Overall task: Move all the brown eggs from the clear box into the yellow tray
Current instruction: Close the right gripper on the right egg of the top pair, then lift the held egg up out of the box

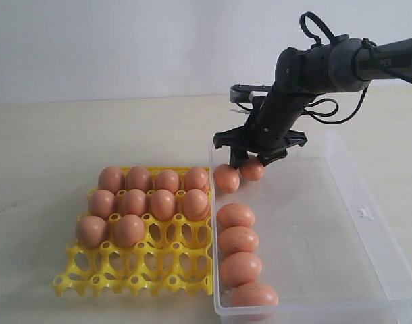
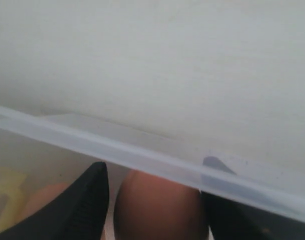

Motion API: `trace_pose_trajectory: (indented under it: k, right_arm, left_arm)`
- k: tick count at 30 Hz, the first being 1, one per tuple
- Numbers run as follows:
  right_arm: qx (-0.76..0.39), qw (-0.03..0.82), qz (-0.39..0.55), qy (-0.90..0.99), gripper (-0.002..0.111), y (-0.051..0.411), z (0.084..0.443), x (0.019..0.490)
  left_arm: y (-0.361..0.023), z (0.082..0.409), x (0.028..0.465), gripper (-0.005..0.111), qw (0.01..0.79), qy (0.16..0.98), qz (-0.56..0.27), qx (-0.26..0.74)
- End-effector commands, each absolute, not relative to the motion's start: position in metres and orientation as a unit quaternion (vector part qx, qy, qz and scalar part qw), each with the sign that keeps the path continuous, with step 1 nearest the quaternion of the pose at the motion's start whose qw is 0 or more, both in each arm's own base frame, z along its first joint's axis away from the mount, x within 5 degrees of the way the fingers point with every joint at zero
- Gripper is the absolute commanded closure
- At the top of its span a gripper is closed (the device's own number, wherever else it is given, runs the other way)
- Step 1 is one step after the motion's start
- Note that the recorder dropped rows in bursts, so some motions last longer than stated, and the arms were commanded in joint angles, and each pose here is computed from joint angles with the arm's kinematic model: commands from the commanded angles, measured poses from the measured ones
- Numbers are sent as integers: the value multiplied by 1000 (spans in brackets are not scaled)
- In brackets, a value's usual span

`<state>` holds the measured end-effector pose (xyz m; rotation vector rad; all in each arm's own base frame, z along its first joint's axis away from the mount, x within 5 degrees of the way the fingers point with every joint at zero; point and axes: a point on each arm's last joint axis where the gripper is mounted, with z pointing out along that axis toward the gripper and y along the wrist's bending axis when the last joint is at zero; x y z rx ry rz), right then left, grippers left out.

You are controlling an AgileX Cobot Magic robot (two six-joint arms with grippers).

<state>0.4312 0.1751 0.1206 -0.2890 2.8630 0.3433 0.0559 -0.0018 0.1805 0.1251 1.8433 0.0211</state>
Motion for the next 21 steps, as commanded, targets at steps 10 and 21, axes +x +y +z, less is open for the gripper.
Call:
trace_pose_trajectory:
  k: [10,21]
  right_arm:
    - [-134,146,111,974,108,174,123,436]
    - [-161,242,122,949,108,180,199,423]
  left_arm:
    - [-2,183,56,107,608,792,5,53]
    - [-2,183,56,107,608,792,5,53]
